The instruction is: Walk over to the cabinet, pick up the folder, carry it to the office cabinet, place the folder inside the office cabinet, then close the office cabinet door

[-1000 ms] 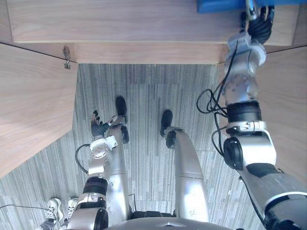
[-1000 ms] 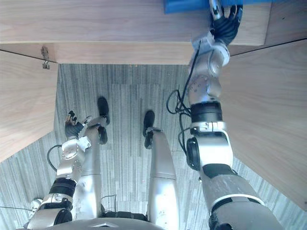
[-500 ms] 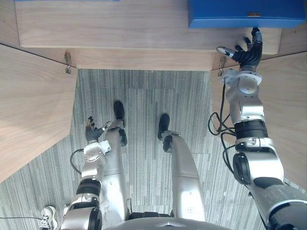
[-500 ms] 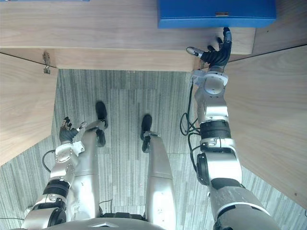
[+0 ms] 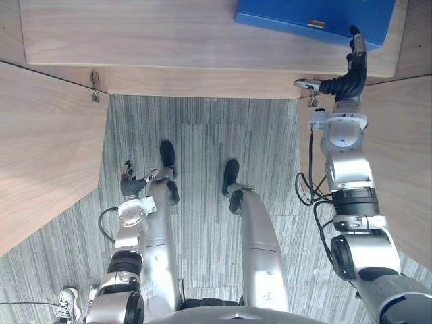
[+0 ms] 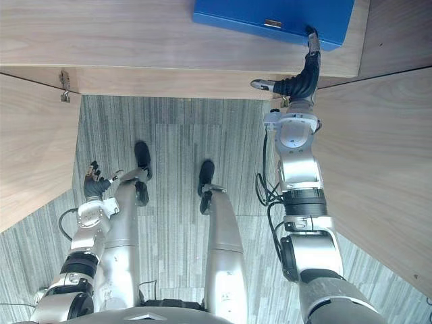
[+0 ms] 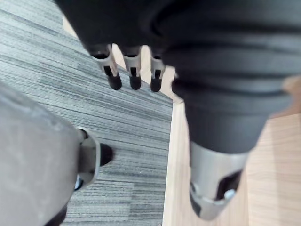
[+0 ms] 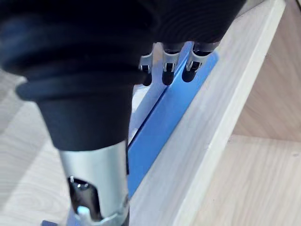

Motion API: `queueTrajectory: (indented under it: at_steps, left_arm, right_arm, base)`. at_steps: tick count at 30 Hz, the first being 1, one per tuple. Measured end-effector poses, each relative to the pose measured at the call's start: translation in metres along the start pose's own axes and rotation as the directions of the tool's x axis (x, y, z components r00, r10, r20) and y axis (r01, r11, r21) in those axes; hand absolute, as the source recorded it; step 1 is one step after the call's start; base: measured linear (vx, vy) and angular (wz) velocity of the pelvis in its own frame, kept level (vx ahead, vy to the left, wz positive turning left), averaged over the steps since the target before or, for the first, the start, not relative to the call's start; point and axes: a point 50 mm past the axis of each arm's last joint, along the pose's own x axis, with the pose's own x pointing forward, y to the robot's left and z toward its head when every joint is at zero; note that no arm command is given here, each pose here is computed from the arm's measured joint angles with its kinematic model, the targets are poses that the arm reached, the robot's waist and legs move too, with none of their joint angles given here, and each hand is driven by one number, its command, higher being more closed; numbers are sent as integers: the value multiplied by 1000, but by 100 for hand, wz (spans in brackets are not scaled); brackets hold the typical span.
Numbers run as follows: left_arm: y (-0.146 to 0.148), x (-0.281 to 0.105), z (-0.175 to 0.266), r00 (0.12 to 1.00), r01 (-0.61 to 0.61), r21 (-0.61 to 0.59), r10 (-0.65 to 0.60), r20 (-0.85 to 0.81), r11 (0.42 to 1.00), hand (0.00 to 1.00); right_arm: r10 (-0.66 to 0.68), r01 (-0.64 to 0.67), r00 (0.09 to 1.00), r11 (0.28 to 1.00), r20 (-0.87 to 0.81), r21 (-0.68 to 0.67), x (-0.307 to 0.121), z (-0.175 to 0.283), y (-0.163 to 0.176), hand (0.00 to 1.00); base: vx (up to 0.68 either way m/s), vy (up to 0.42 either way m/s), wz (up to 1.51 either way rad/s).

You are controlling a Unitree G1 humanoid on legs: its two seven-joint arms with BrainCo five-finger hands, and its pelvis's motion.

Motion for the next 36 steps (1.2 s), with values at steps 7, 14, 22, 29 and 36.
queueTrajectory:
  at_steps: [7,14,22,29,36]
  left_arm:
    - [0,0,1,1000,0,7,-1,13,1000,0]
    - [0,1,4,999,5,34,-6,36,999,0]
    - [-1,5,14,997,8,30,-10,78,1000,0]
    - [6,8,19,995,-6,45,2,100,999,0]
    - [5,8,35,985,-4,20,1,174,1000,0]
  right_arm:
    - [47,-42,988,998,147,-40,-35,14,11,100]
    - [149,-121,947,986,283,-115,-55,35,48,100]
    - [186,-154,909,981,373,-114,-47,59,71,100]
    - [189,-148,902,980,388,-134,-29,65,75,100]
    - [193,-143,893,978,407,-151,-4,75,68,100]
  base:
    - [0,0,0]
    - [0,0,0]
    - [-3,-6,2]
    - [-2,-4,0]
    - [2,-4,1]
